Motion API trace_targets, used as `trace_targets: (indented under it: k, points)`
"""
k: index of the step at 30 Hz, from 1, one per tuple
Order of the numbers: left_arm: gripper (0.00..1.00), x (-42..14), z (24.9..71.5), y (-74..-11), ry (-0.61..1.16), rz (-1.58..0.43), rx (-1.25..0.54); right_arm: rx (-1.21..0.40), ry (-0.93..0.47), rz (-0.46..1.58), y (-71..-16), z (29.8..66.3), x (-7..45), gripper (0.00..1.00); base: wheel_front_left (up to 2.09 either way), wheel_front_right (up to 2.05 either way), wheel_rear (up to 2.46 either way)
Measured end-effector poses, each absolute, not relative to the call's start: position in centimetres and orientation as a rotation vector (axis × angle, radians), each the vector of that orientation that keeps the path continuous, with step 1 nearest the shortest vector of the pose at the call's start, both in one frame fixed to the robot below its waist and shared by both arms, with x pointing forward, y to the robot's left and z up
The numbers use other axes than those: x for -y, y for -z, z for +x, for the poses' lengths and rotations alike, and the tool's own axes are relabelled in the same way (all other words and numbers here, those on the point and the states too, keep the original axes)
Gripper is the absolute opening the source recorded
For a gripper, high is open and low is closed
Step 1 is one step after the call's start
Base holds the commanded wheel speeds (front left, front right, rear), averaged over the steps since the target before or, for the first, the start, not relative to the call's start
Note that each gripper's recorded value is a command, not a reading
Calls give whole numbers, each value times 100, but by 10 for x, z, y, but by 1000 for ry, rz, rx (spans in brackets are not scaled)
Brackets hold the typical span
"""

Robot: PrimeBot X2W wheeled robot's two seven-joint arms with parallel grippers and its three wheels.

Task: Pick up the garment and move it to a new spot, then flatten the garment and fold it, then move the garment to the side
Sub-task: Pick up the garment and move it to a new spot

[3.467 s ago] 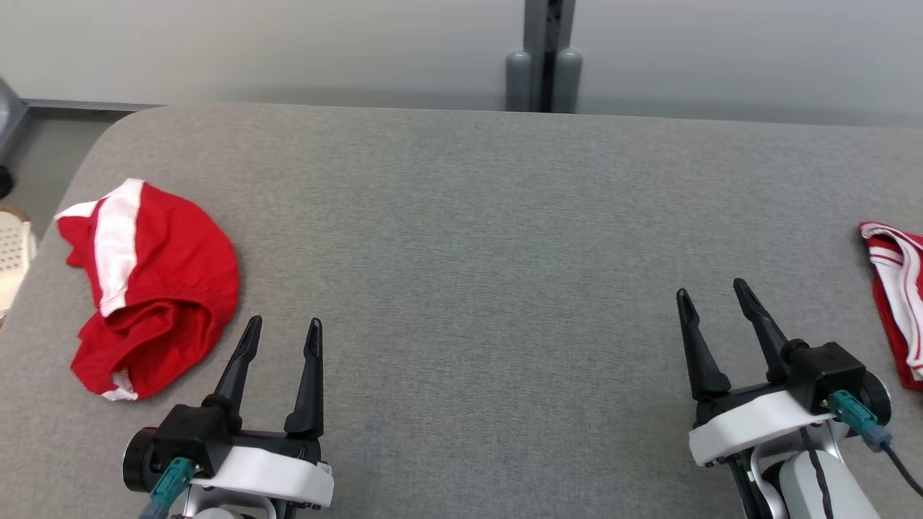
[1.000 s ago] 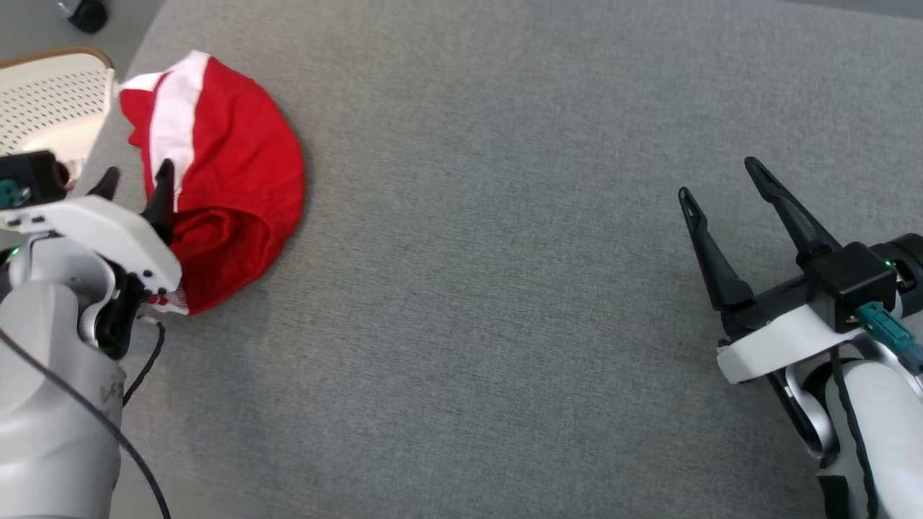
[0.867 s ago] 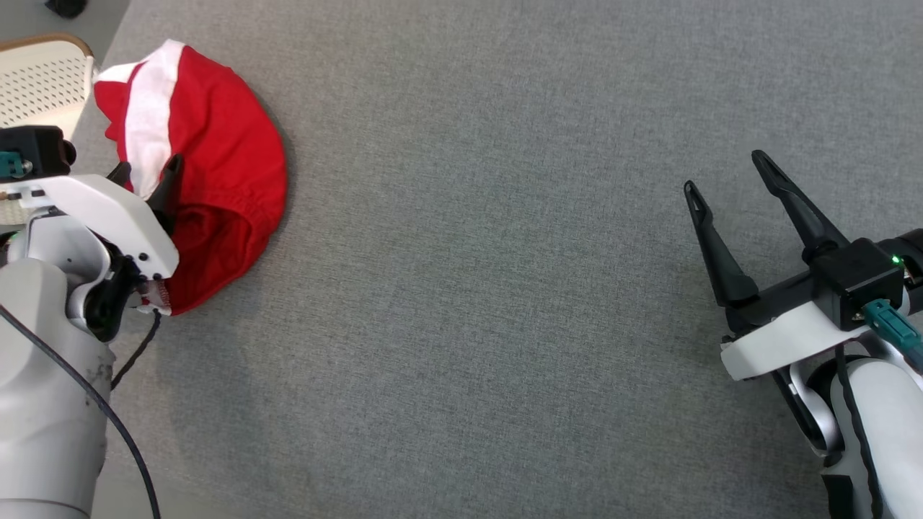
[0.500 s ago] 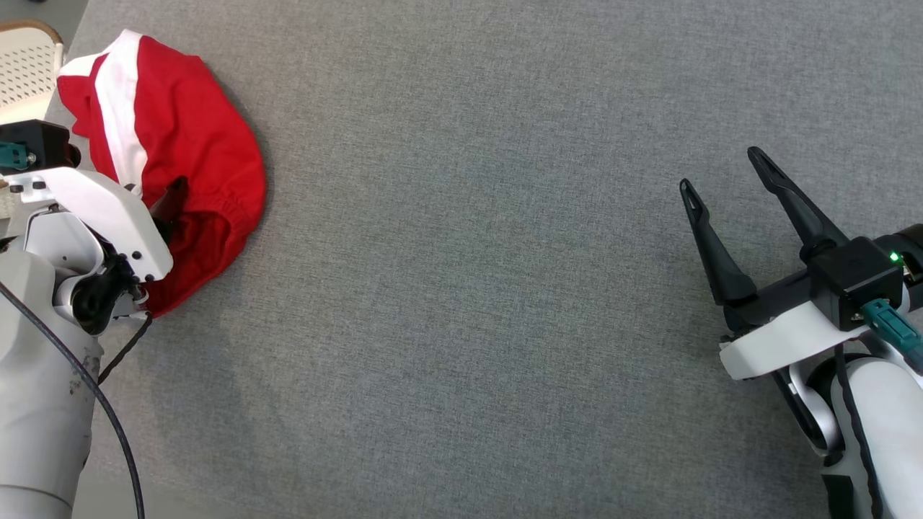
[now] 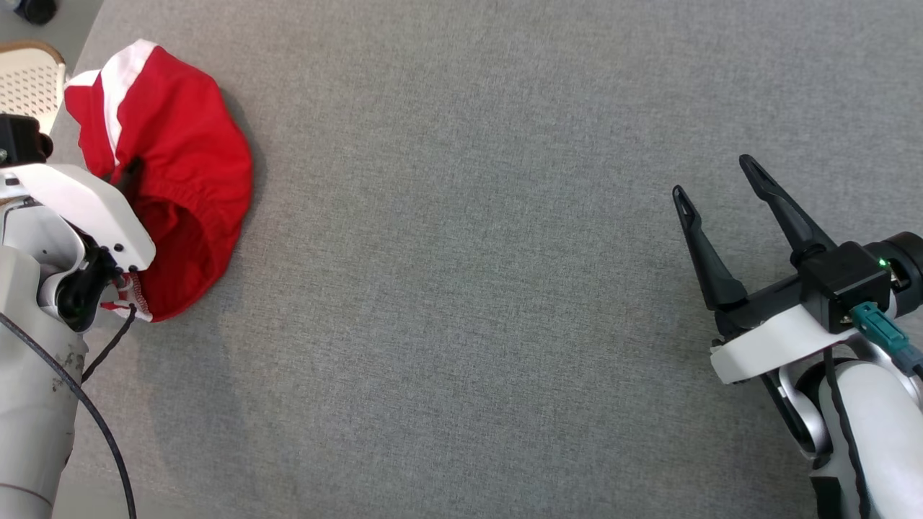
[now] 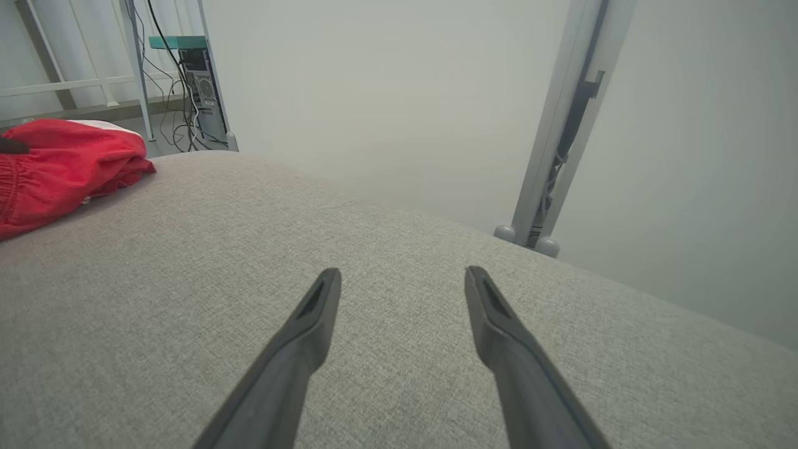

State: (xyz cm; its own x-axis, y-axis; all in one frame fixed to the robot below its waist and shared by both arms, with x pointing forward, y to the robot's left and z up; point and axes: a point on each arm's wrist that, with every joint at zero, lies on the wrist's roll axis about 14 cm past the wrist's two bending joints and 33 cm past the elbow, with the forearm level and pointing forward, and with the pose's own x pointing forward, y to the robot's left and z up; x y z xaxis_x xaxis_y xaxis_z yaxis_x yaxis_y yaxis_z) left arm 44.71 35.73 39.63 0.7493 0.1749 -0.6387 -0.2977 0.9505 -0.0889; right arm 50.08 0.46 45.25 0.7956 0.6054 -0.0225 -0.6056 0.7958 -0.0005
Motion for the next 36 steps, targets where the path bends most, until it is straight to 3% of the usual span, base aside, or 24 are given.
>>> trace_targets:
  k: [7, 16, 26, 36]
  points:
    - [0, -358, 468, -457, -233, -167, -415, 31, -626, 8, -478, 492, -2, 100, 0, 0, 0]
    - [0, -317, 486, -529, -90, -140, -150, 86, -559, 26, -505, 477, 15, 100, 0, 0, 0]
    - [0, -190, 501, -566, 248, -153, -42, 135, -401, 24, -528, 459, 70, 100, 0, 0, 0]
    - [0, -40, 493, -564, 574, -189, -60, 169, -212, 10, -539, 446, 138, 100, 0, 0, 0]
